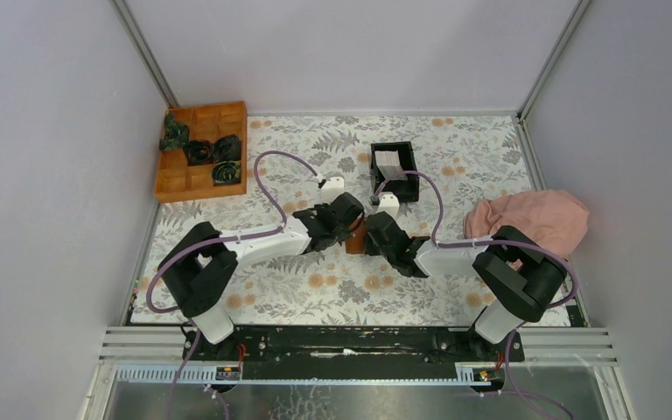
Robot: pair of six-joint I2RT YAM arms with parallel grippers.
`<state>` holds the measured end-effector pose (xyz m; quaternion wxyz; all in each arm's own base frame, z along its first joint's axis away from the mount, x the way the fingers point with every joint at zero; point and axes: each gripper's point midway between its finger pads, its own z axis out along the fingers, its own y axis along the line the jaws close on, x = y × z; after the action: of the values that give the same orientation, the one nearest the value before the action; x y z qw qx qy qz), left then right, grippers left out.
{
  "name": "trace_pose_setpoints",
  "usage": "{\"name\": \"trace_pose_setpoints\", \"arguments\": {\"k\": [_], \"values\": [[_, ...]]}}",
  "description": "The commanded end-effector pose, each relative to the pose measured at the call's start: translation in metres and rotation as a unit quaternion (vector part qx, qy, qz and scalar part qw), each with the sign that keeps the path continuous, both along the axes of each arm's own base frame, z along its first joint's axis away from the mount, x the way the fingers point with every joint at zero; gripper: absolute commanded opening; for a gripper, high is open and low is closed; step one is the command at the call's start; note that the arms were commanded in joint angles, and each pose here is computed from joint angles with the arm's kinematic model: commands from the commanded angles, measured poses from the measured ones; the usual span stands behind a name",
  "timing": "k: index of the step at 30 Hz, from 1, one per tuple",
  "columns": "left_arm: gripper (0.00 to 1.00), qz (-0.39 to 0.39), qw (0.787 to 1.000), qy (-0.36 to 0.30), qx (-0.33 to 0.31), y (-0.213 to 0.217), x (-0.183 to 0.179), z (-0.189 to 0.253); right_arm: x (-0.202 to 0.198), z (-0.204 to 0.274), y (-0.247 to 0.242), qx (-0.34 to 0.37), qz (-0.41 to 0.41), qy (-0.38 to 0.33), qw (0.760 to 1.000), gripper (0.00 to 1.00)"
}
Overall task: Put the credit cards into the card holder
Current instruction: Open the card holder at the center of the board.
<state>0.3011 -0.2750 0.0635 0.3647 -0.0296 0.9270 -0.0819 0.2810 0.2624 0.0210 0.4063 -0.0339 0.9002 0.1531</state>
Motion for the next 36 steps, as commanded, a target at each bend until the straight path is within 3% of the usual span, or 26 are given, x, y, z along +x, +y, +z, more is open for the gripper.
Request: {"name": "trace_pose_setpoints", "arguments": {"k": [1, 8, 21, 26, 32, 36], "values": [[0.00, 0.020, 1.000, -0.008, -0.004, 0.012, 0.002, -0.002, -0.001, -0.009, -0.002, -0.013, -0.002, 0.016, 1.000, 0.00], [0.00, 0.032, 0.999, -0.003, -0.034, 0.019, 0.000, -0.011, -0.001, -0.009, -0.003, -0.014, -0.002, 0.015, 1.000, 0.00], [0.00, 0.040, 0.981, -0.014, -0.190, 0.018, -0.003, -0.008, -0.002, -0.013, -0.005, -0.019, -0.001, 0.020, 1.000, 0.00], [0.00, 0.035, 0.978, -0.006, -0.203, 0.013, -0.004, -0.012, -0.003, -0.013, -0.006, -0.021, -0.001, 0.019, 1.000, 0.00], [0.00, 0.052, 0.983, 0.008, -0.177, 0.022, -0.007, -0.023, 0.001, -0.003, -0.006, -0.031, 0.004, 0.010, 0.999, 0.01], [0.00, 0.058, 0.986, 0.024, -0.156, 0.029, -0.012, -0.036, 0.005, 0.008, -0.003, -0.043, 0.015, -0.003, 0.999, 0.18]]}}
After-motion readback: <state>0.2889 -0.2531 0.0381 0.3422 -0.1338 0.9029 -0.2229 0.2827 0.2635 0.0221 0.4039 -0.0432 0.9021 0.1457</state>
